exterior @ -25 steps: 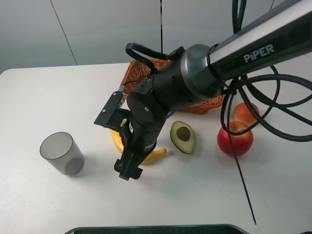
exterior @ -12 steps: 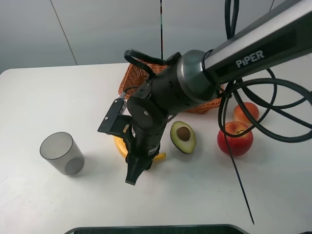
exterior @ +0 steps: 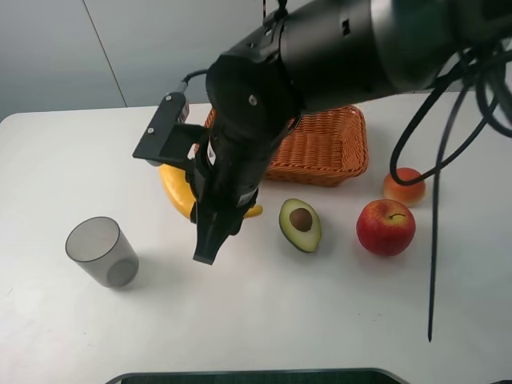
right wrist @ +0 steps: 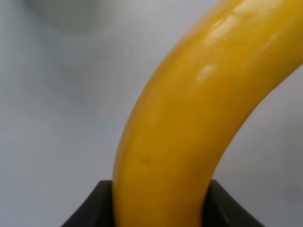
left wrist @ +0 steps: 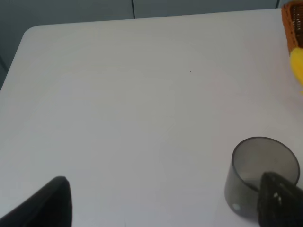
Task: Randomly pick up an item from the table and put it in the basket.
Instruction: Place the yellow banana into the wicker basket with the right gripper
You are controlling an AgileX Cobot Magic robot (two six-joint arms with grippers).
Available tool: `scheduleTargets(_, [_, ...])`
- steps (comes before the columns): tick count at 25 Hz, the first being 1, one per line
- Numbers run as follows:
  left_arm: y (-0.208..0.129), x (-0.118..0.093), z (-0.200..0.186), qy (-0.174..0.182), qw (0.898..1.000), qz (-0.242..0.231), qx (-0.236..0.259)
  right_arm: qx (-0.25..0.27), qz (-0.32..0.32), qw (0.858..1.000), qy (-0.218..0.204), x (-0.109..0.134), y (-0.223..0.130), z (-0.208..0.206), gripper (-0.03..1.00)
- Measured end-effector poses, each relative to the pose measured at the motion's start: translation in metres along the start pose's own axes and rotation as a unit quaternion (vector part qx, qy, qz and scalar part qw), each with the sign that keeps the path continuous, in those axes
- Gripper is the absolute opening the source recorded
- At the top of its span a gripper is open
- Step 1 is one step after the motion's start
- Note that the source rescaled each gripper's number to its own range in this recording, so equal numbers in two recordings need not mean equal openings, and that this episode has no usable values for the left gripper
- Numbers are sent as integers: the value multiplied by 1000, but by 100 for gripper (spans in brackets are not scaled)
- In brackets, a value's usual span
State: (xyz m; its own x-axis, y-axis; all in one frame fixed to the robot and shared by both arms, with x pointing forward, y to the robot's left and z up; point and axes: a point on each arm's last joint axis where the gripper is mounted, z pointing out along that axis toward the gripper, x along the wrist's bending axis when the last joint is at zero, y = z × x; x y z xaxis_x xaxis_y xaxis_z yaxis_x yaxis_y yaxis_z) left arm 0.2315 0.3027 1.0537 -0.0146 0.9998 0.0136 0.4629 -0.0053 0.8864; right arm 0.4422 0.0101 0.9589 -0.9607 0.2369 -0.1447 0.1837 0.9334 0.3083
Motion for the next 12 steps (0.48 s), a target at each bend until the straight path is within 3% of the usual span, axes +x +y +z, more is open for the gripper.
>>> scheduleTargets(5, [0, 0, 0, 0, 1000, 3, 0, -6, -19, 996, -85, -54, -15, -19, 0])
scheduleTargets(9, [0, 0, 0, 0, 1000, 3, 0, -3, -30, 986, -164, -107, -38, -21, 0])
scheduleTargets(12, [0, 0, 0, 0, 1000, 0, 0, 10, -43, 979, -200, -134, -54, -14, 0])
